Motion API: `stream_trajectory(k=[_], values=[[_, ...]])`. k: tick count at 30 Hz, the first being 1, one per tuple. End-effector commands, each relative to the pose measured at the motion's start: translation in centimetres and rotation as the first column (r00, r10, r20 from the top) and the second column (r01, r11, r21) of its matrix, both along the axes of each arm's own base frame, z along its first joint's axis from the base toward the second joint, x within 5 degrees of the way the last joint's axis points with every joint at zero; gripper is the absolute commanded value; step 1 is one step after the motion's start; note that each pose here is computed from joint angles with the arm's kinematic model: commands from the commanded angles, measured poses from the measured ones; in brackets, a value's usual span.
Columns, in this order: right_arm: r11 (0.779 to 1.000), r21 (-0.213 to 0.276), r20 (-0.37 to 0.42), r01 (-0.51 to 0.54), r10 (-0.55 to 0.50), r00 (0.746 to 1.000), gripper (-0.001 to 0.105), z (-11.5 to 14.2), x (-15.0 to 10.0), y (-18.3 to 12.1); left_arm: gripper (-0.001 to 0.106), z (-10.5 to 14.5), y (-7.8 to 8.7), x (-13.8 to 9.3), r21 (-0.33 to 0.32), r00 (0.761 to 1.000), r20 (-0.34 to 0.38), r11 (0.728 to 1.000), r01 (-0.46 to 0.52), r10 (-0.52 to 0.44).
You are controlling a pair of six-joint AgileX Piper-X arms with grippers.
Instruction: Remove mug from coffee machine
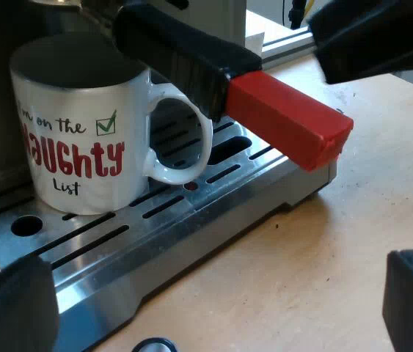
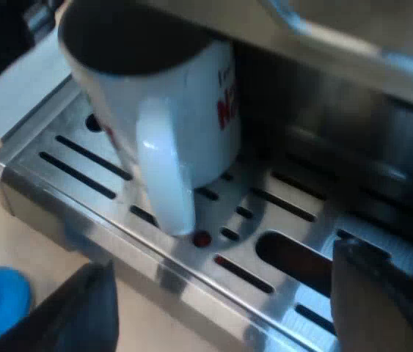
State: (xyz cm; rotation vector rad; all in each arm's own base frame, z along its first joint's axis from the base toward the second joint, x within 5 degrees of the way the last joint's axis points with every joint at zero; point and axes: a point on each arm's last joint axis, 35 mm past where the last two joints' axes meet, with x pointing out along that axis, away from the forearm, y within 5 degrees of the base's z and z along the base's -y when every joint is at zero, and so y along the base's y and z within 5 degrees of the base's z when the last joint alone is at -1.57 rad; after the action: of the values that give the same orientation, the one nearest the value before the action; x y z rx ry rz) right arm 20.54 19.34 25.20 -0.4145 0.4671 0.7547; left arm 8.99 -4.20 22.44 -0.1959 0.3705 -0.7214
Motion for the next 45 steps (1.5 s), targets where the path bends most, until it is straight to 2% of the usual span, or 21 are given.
stream_trajectory(k=[1, 7, 8, 13, 17, 23, 32, 37, 41, 45], values=[[0.999, 0.041, 0.092, 0.02, -0.024, 0.995, 0.063, -0.6, -0.9, 1.8, 0.09, 0.3, -0.1, 0.0, -0.008, 1.0, 0.018, 1.0, 0.011, -0.011], [0.989, 0.134, 0.123, 0.07, -0.087, 0.989, 0.063, -3.1, -2.6, 2.4, 0.09, 0.3, -0.1, 0.0, -0.013, 0.999, 0.016, 0.999, 0.031, -0.031], [0.988, 0.136, 0.127, 0.073, -0.091, 0.988, 0.063, -3.5, -2.7, 2.4, 0.09, 0.3, -0.2, -0.1, -0.015, 0.999, 0.016, 0.999, 0.038, -0.037], [0.975, 0.213, 0.178, 0.059, -0.098, 0.979, 0.063, -4.9, -2.7, 2.7, 0.09, 0.4, -0.2, -0.1, -0.02, 0.999, 0.023, 0.999, 0.05, -0.049], [0.972, 0.226, 0.186, 0.057, -0.101, 0.977, 0.063, -6.2, -2.2, 3.4, 0.09, 0.4, -0.2, -0.1, -0.02, 0.999, 0.022, 0.999, 0.05, -0.049], [0.959, 0.259, 0.227, 0.115, -0.177, 0.958, 0.063, -8.1, -1.3, 4.2, 0.09, 0.4, -0.2, -0.1, -0.02, 0.999, 0.022, 0.999, 0.05, -0.049], [0.948, 0.301, 0.259, 0.102, -0.185, 0.948, 0.063, -10.6, -0.6, 5.0, 0.09, 0.5, -0.2, 0.0, -0.025, 0.998, 0.036, 0.998, 0.055, -0.054], [0.942, 0.322, 0.27, 0.098, -0.19, 0.944, 0.063, -10.1, 0.1, 6.0, 0.09, 0.5, -0.2, 0.0, -0.025, 0.998, 0.036, 0.998, 0.055, -0.054], [0.95, 0.296, 0.262, 0.101, -0.182, 0.948, 0.063, -10.0, 1.2, 7.5, 0.09, 0.5, -0.2, 0.0, -0.025, 0.998, 0.036, 0.998, 0.055, -0.054], [0.951, 0.291, 0.259, 0.102, -0.181, 0.949, 0.063, -9.7, 1.9, 8.4, 0.09, 0.5, -0.2, 0.0, -0.026, 0.998, 0.036, 0.998, 0.06, -0.059]])
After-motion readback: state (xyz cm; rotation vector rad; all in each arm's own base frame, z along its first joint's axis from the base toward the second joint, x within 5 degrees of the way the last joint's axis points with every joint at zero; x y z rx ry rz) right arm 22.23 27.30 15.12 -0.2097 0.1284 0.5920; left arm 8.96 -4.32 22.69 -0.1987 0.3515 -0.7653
